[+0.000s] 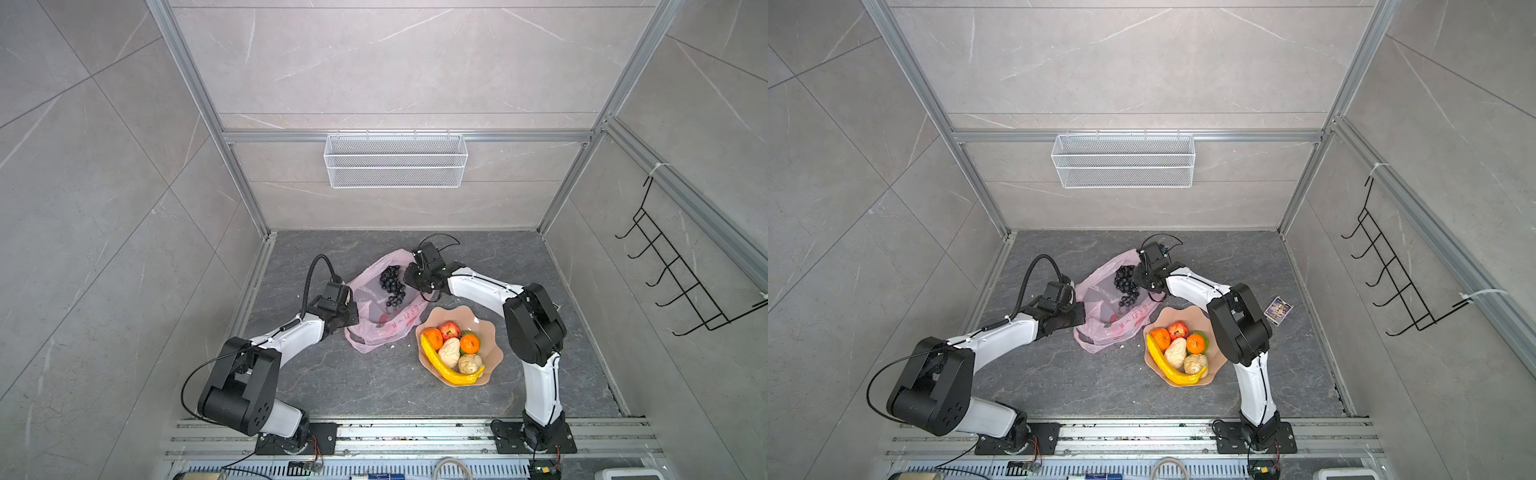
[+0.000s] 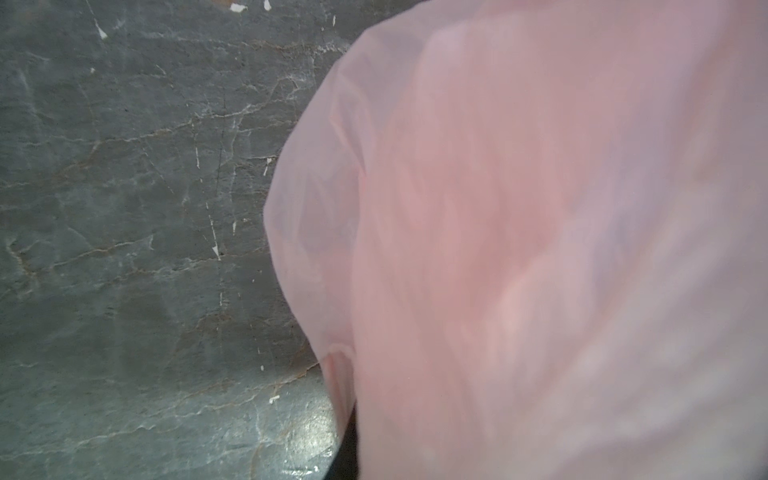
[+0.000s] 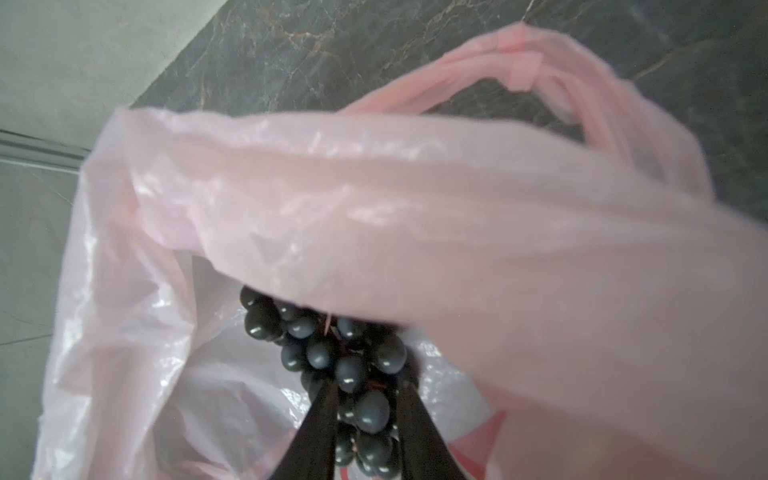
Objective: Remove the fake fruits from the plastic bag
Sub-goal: 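Move the right gripper back into the bag toward the black grapes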
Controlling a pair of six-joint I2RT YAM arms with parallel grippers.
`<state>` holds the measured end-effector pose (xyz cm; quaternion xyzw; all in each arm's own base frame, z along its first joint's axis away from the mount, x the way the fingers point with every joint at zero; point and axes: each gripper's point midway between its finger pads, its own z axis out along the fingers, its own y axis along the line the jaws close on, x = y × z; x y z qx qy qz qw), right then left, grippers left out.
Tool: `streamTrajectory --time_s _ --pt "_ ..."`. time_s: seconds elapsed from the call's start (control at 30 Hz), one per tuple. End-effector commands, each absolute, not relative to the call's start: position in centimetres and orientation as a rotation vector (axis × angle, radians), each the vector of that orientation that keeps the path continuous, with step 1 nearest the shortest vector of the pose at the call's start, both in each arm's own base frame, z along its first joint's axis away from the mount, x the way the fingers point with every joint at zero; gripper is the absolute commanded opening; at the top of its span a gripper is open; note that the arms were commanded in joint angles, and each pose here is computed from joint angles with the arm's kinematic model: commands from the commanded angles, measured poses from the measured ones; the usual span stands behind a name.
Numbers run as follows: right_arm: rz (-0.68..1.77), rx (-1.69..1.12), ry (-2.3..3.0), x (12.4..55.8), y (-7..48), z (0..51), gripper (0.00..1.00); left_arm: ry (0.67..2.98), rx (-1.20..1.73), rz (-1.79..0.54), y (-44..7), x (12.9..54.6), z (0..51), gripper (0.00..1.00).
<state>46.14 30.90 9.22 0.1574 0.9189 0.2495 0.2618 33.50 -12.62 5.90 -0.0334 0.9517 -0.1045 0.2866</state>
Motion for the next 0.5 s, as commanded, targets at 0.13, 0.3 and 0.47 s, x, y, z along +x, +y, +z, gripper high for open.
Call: streamTrajectory --time_s 0.13,0.3,0.47 --pt "0.819 0.687 2.373 49.4 32.6 9.5 0.28 2.529 -0.058 -0.313 -13.4 33.9 6.4 0.02" --pt "0.79 0.765 2.37 50.2 32.4 8.3 0.27 2.529 -0.057 -0.316 -13.4 33.9 6.4 0.02" --pt "0.773 0.811 2.371 50.5 32.2 7.5 0.27 2.53 -0.056 -0.317 -13.5 33.9 6.3 0.02"
